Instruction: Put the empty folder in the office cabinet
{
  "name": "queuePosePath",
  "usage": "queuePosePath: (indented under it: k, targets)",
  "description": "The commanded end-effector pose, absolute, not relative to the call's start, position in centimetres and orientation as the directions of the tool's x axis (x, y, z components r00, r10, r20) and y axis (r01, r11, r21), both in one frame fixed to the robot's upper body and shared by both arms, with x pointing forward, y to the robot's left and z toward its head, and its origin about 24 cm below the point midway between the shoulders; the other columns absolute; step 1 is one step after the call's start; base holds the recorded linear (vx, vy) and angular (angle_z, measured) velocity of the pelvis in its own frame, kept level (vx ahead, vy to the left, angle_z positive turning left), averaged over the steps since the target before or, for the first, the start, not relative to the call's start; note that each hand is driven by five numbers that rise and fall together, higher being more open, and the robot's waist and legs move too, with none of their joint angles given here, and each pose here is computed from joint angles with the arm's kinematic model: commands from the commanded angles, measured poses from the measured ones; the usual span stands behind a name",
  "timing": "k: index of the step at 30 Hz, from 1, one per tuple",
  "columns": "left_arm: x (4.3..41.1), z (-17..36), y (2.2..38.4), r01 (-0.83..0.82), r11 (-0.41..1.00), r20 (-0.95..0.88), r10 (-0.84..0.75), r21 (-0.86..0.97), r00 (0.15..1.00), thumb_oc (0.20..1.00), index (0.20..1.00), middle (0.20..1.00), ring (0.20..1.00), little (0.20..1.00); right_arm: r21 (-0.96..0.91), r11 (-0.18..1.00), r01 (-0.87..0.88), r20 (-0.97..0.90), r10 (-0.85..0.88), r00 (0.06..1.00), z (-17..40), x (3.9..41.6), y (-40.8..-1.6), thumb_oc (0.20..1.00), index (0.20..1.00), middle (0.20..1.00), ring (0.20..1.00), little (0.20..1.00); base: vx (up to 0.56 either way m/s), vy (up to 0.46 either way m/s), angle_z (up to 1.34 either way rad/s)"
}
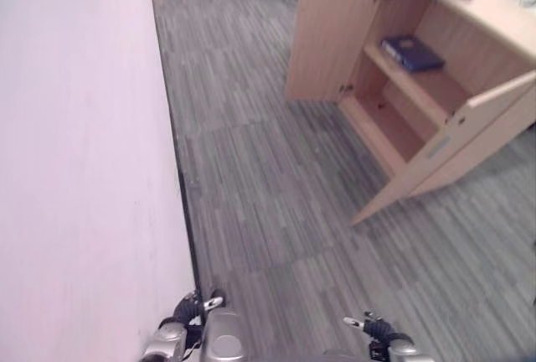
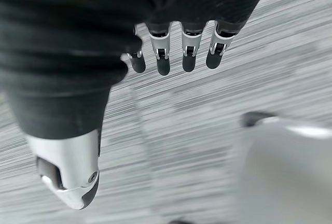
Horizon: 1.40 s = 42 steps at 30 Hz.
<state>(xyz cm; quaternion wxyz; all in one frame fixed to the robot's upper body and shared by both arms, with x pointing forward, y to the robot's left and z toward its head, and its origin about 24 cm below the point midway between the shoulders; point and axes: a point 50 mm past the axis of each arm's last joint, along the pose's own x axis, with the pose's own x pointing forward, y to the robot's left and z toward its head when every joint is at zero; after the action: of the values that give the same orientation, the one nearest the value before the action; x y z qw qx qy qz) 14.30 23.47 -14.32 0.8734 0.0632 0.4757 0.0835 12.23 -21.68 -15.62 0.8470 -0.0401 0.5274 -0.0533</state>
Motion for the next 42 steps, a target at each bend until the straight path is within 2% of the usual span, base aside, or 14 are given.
queuePosePath:
  k: [1, 9, 16, 20, 21, 26, 31, 36, 41, 42]
  targets:
    - [13.9, -13.4, 26.1, 0.036, 0.956, -0.799, 0.223, 0.292, 0.558, 1.000, 1.000, 1.000, 1.000, 1.000, -0.216, 0.971, 0.103, -0.876, -0.239, 0.418, -14.7, 11.2, -26.4, 1.000, 1.000, 1.000, 1.000, 1.000, 0.28, 0.237, -0.11]
    - [17.3, -11.0, 27.0, 0.030, 0.950, -0.710, 0.213, 0.312, 0.671, 1.000, 1.000, 1.000, 1.000, 1.000, -0.223, 0.919, 0.326, -0.839, -0.351, 0.415, -13.6, 11.6, -29.2, 1.000, 1.000, 1.000, 1.000, 1.000, 0.33, 0.365, -0.23]
    - [17.9, -10.6, 27.3, -0.006, 0.952, -0.692, 0.228, 0.307, 0.685, 1.000, 1.000, 1.000, 1.000, 1.000, -0.252, 0.875, 0.413, -0.846, -0.407, 0.346, -13.7, 9.9, -30.5, 1.000, 1.000, 1.000, 1.000, 1.000, 0.44, 0.092, -0.49]
    - [17.7, -11.1, 26.3, 0.052, 0.951, -0.706, 0.189, 0.305, 0.682, 1.000, 1.000, 1.000, 1.000, 1.000, -0.265, 0.861, 0.434, -0.863, -0.413, 0.292, -14.1, 7.7, -30.7, 1.000, 1.000, 1.000, 1.000, 1.000, 0.44, -0.063, -0.32]
    - [17.7, -11.6, 25.0, 0.027, 0.966, -0.709, 0.169, 0.256, 0.685, 1.000, 1.000, 1.000, 1.000, 1.000, -0.300, 0.831, 0.468, -0.858, -0.450, 0.248, -13.8, 6.6, -31.7, 1.000, 1.000, 1.000, 1.000, 1.000, 0.35, -0.086, -0.31]
    - [19.1, -11.2, 23.4, 0.012, 0.975, -0.677, 0.146, 0.223, 0.722, 1.000, 1.000, 1.000, 1.000, 1.000, -0.310, 0.790, 0.529, -0.842, -0.487, 0.233, -13.3, 6.7, -32.8, 1.000, 1.000, 1.000, 1.000, 1.000, 0.28, -0.020, -1.03]
    - [17.6, -11.9, 23.8, -0.072, 0.976, -0.686, 0.197, 0.207, 0.700, 1.000, 1.000, 1.000, 1.000, 1.000, -0.299, 0.781, 0.549, -0.812, -0.510, 0.284, -12.5, 8.2, -33.8, 1.000, 1.000, 1.000, 1.000, 1.000, 0.54, 0.648, -1.98]
    - [16.9, -12.2, 24.5, -0.090, 0.970, -0.700, 0.227, 0.227, 0.677, 1.000, 1.000, 1.000, 1.000, 1.000, -0.303, 0.743, 0.597, -0.796, -0.542, 0.269, -12.0, 7.6, -34.9, 1.000, 1.000, 1.000, 1.000, 1.000, 0.41, 0.514, -0.78]
    - [17.3, -12.5, 22.9, 0.034, 0.972, -0.716, 0.148, 0.234, 0.682, 1.000, 1.000, 1.000, 1.000, 1.000, -0.283, 0.720, 0.634, -0.834, -0.511, 0.207, -12.9, 5.2, -34.0, 1.000, 1.000, 1.000, 1.000, 1.000, 0.22, 0.654, -0.55]
    - [17.7, -12.3, 22.9, 0.047, 0.970, -0.706, 0.139, 0.237, 0.694, 1.000, 1.000, 1.000, 1.000, 1.000, -0.270, 0.747, 0.608, -0.857, -0.474, 0.202, -13.5, 4.7, -32.9, 1.000, 1.000, 1.000, 1.000, 1.000, 0.17, 0.497, 0.43]
